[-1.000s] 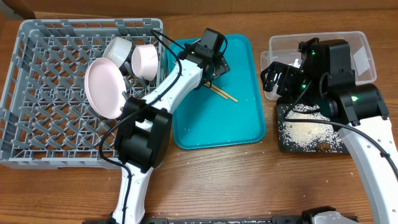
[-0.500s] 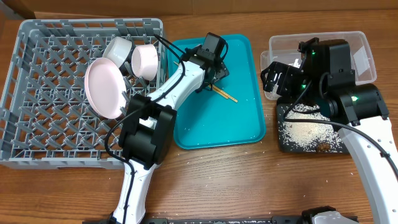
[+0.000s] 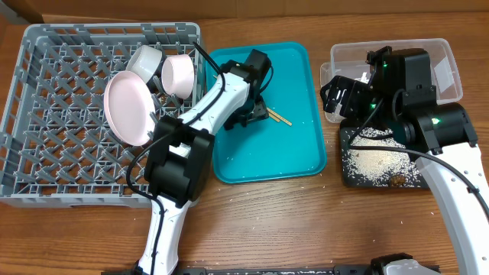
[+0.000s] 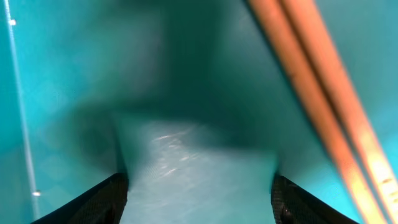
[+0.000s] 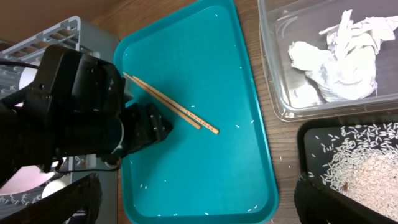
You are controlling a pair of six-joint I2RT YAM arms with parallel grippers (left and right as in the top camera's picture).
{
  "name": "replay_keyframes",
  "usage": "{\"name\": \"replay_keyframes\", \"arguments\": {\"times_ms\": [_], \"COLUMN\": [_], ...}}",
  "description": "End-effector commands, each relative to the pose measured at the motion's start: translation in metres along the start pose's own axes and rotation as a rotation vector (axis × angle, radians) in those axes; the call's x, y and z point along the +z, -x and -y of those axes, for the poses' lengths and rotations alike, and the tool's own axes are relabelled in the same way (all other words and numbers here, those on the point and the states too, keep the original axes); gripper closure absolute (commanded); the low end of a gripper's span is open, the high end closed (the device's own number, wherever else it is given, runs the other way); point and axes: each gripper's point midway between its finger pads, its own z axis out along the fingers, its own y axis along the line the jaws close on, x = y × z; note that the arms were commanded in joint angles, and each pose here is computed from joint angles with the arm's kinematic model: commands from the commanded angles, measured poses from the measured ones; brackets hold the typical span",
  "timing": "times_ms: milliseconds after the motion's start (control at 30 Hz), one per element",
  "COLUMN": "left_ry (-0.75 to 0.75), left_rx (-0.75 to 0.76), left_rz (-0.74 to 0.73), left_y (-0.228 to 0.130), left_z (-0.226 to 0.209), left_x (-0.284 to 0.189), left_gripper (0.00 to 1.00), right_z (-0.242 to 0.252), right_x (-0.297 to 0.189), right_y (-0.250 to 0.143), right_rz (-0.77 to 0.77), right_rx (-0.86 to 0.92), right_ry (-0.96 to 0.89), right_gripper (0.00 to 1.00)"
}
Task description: Sort waste into correct bins and load items into the dishwasher
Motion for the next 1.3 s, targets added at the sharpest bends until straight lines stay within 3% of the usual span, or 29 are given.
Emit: {"name": "replay_keyframes", "arguments": {"times_ms": [0,167,333,533,900,1267], "left_ry": [0.042,0.031,-0.034,-0.157,-0.123,-0.133], "left_rx": [0.104,0.148,0.148,0.065,-0.050,-0.047], "left_rz": [-0.070,-0.052,0.064,0.226,0.158,0.172], "left_y": [-0.008,0.003,0.037,0.071,0.065,0.069], "left_z": [-0.019,-0.017,0.006,0.043,0.047,0.052], "left_x": [0.014,0.000,-0.043,-0.069,-0.014,-0.007], "left_gripper": [0.28,0.43,0.32,0.30,0.34,0.36], "right_z": [-0.001,-0.001,-0.001,-0.001,-0.001,-0.001], "right_x": [-0.002,-0.002,-0.002,-0.002,-0.002,-0.002], "right_y": [0.004,0.004,0.004,0.004,0.004,0.004], "right_rz": [0.015,0.015,0.015,0.015,0.015,0.015], "right_rx": [-0.001,-0.001,-0.001,-0.001,-0.001,-0.001], "right_ry": [0.000,0.000,0.000,0.000,0.000,0.000], "right_gripper": [0.00,0.00,0.00,0.01,0.00,0.00]}}
